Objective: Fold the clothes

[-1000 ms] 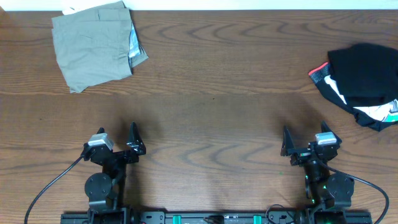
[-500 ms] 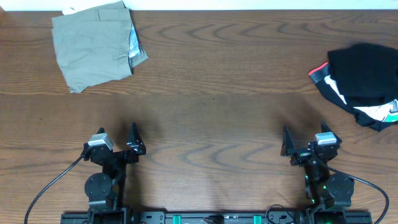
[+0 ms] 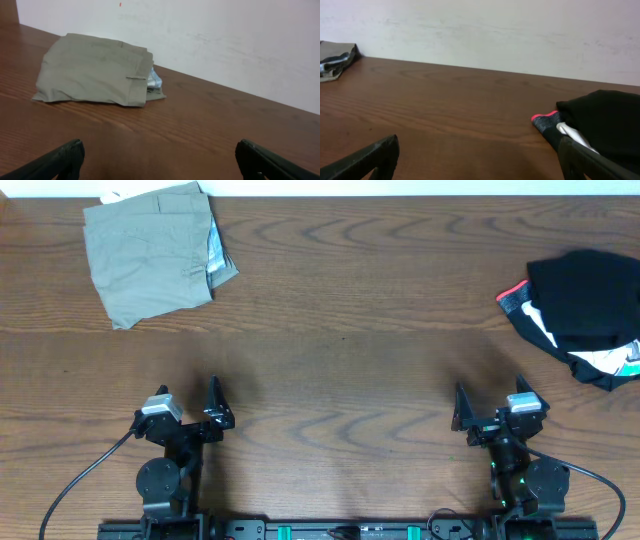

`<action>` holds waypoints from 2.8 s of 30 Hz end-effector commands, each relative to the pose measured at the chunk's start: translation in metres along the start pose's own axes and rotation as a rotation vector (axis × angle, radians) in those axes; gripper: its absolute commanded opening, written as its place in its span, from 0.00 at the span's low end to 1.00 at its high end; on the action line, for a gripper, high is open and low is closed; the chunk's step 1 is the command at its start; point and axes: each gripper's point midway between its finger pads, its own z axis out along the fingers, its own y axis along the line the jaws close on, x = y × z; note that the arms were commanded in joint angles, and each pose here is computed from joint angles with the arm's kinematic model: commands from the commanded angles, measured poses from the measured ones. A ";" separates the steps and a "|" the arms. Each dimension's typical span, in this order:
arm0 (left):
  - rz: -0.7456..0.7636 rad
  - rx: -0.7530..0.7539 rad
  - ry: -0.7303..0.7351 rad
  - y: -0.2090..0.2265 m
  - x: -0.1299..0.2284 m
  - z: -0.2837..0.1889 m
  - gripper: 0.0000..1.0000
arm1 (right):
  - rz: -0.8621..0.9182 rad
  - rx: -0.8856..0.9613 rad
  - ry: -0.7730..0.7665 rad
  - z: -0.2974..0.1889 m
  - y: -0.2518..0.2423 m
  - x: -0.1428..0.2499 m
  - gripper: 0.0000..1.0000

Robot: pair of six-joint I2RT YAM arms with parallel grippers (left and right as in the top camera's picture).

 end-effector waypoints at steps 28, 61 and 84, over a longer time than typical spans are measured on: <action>-0.004 -0.006 0.053 0.004 0.016 0.001 0.98 | -0.015 -0.007 0.005 0.000 0.001 0.002 0.99; -0.004 -0.007 0.053 0.004 0.016 0.001 0.98 | 0.209 -0.614 -0.316 -0.057 0.091 -0.126 0.99; -0.004 -0.007 0.053 0.004 0.016 0.001 0.98 | -0.025 0.447 0.717 0.103 -0.114 -0.089 0.99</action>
